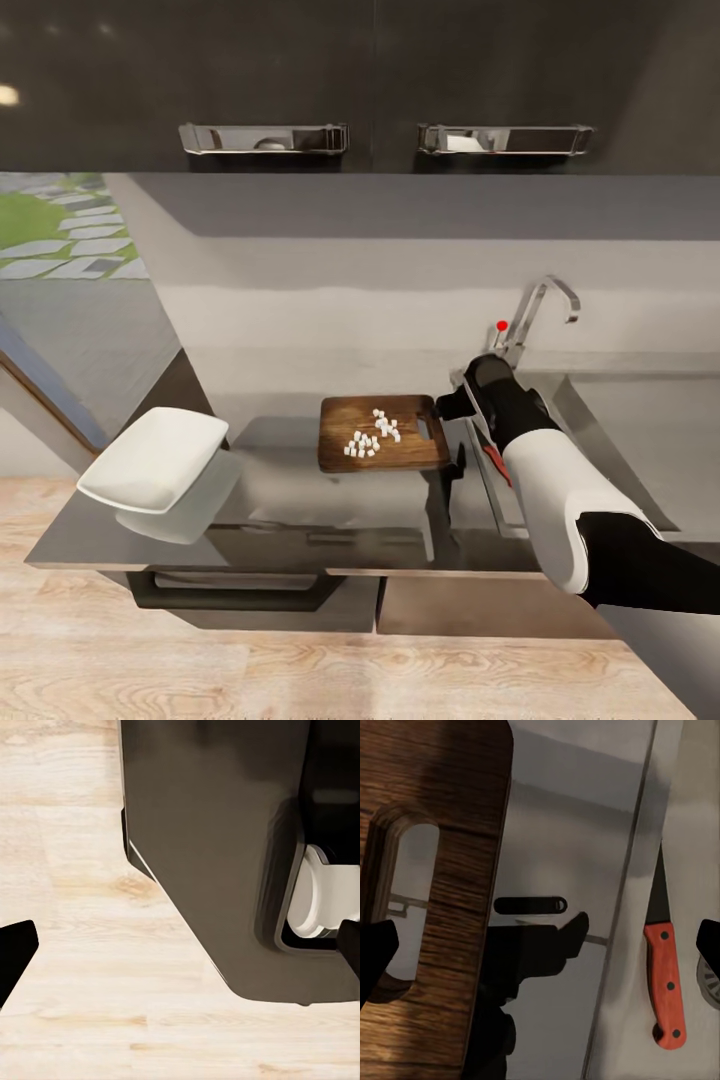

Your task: In the kitchen, take the Vidalia onion out of the sink, dice it on the chopping board with the paring knife, put the diced onion into the bowl on the countertop, then place both the paring knife and the chopping board into the sink.

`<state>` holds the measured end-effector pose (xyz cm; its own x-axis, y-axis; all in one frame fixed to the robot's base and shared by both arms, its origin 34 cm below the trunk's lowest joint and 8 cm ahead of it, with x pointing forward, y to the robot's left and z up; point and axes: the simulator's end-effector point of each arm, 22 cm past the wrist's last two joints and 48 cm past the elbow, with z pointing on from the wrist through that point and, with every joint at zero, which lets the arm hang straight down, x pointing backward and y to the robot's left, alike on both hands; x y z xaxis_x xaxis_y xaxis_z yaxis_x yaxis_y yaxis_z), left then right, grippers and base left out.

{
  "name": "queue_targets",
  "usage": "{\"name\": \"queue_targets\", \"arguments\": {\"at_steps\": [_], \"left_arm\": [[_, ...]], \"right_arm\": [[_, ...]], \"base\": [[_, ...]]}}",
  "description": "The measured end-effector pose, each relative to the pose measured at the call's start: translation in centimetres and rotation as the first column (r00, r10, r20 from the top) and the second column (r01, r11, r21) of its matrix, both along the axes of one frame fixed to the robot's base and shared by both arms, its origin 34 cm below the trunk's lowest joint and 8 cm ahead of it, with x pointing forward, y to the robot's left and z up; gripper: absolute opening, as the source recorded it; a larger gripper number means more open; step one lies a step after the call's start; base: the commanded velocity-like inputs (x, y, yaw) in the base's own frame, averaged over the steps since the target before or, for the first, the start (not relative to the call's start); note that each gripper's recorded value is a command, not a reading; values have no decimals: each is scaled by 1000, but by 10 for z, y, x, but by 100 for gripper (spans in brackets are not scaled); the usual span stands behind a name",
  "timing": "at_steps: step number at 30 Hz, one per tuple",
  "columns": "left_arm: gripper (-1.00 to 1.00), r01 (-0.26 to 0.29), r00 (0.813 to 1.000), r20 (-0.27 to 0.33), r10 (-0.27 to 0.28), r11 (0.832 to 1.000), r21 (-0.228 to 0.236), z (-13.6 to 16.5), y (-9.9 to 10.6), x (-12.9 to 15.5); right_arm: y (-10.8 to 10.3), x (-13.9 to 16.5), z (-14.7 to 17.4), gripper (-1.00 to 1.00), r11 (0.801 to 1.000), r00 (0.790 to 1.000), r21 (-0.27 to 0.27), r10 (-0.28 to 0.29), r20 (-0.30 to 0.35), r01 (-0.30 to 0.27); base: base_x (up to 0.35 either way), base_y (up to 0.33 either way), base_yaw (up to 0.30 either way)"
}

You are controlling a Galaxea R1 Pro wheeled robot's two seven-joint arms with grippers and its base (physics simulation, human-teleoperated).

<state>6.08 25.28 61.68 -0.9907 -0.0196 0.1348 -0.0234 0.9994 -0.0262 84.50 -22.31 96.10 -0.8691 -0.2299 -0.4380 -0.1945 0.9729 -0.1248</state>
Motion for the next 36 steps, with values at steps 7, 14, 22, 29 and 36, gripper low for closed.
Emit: {"name": "queue_targets", "arguments": {"at_steps": [7,14,22,29,36], "left_arm": [[100,0,1000,-7,0,1000,0,0,0,-3],[100,0,1000,-8,0,1000,0,0,0,-3],[100,0,1000,-7,0,1000,0,0,0,-3],[100,0,1000,-8,0,1000,0,0,0,-3],[100,1,1000,-17,-1,1000,0,1,0,-7]], "right_arm": [[0,-1,-5,100,1000,1000,0,0,-8,0],[0,-1,-6,100,1000,1000,-2,1,-8,-1],[0,0,-6,100,1000,1000,-7,5,-7,-5],[1,-1,-6,100,1000,1000,-7,6,-9,-6],[2,-2,-13,100,1000,1000,-8,7,-20,-7]], "base": [[70,0,0],[9,0,0],[0,0,0],[0,0,0],[0,0,0]]}}
